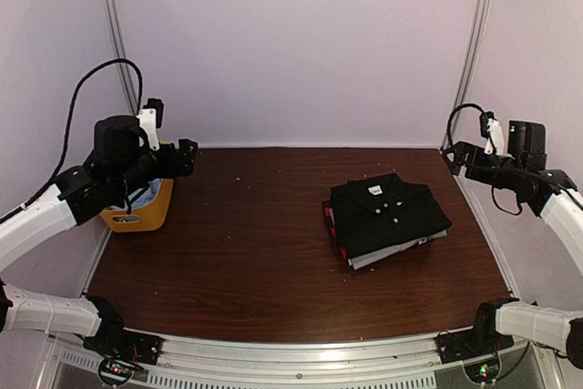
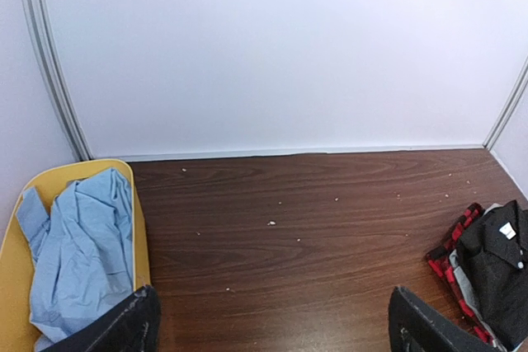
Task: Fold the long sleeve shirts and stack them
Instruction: Reset both arms
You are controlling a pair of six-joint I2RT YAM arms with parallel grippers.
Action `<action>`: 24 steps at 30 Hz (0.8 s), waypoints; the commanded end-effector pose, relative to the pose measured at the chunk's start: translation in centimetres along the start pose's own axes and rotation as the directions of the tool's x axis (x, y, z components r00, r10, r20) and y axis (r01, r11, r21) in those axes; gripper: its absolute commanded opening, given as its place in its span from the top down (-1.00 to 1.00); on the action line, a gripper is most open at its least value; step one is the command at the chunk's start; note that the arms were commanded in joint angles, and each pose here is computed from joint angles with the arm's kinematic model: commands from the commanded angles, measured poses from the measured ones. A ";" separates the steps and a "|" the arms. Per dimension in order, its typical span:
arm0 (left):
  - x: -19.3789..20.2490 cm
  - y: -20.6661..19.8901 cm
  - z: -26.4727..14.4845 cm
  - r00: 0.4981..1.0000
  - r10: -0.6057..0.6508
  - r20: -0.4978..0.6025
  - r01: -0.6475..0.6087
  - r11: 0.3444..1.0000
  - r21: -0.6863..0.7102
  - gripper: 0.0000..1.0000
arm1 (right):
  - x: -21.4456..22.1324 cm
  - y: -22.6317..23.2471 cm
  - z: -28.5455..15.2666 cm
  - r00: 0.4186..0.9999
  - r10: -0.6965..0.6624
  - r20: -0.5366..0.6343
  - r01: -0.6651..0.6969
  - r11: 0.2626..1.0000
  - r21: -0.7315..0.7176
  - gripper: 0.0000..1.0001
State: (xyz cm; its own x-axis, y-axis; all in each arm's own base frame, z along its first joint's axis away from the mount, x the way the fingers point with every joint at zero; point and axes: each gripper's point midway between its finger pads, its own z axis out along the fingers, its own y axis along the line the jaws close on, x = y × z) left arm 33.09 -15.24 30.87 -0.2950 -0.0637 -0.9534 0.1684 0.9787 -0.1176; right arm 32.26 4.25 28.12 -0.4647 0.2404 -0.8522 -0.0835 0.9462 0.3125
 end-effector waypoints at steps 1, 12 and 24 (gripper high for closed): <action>-0.2 1.6 -1.8 0.996 0.085 0.004 -0.085 0.995 -0.048 -0.95 | -3.2 0.9 -1.6 0.992 -0.045 0.118 0.047 0.999 -0.006 -0.99; -1.1 1.3 -4.4 0.990 0.099 0.099 -0.103 0.994 0.033 -0.95 | -3.2 0.7 -3.5 0.976 -0.095 0.196 0.094 0.995 0.016 -1.00; -0.6 1.4 -3.9 0.992 0.100 0.082 -0.102 0.995 0.020 -0.95 | -2.8 0.3 -3.0 0.979 -0.101 0.177 0.097 0.995 0.027 -0.99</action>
State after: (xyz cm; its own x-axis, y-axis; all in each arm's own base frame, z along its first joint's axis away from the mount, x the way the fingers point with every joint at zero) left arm 29.56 -12.93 31.95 -0.2216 0.0233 -0.9749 0.2128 0.9768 -0.0251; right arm 30.62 3.50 32.05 -0.2995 0.1922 -0.9345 -0.1152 0.9650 0.2354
